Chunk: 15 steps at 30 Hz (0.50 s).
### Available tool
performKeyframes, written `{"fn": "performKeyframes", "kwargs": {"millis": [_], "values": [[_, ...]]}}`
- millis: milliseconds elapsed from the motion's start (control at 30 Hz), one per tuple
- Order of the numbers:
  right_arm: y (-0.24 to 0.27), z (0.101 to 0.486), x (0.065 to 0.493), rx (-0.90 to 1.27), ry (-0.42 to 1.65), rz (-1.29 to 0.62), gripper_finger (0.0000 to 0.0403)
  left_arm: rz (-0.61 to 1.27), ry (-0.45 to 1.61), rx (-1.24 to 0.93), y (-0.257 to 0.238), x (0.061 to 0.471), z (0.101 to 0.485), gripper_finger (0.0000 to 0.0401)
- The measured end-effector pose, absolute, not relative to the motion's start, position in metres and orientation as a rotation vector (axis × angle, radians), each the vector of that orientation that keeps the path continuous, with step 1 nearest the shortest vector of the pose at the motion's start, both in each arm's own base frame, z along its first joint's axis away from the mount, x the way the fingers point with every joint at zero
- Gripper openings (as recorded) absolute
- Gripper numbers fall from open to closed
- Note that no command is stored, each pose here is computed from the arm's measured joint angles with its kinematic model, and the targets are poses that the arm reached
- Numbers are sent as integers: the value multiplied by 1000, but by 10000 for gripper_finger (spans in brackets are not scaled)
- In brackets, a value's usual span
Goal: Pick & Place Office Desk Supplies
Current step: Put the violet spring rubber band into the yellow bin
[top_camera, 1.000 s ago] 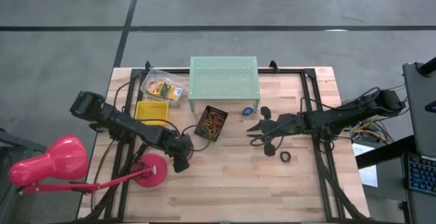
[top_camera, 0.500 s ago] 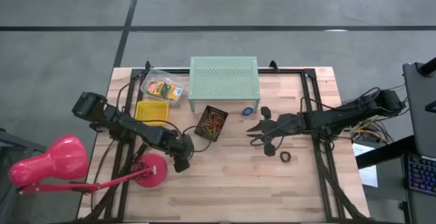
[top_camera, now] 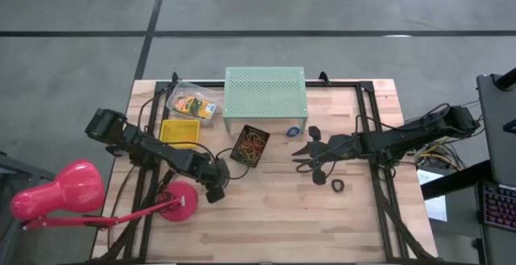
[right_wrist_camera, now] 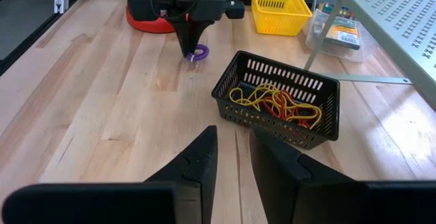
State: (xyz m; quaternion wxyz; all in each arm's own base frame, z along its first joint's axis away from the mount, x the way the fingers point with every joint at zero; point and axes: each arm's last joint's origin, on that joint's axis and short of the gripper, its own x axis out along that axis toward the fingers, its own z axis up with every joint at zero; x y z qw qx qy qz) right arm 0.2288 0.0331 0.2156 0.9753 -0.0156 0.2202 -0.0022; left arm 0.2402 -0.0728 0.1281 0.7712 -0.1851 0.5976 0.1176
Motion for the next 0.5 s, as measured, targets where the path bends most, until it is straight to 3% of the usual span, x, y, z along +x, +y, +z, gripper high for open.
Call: {"fn": "performKeyframes", "kwargs": {"millis": [267,500], "values": [[33,216,229,-31,444,-5,76,248,1196,-410,-72,241,150,26],[33,216,229,-31,442,-4,68,352,986,-415,-63,230,186,27]]}}
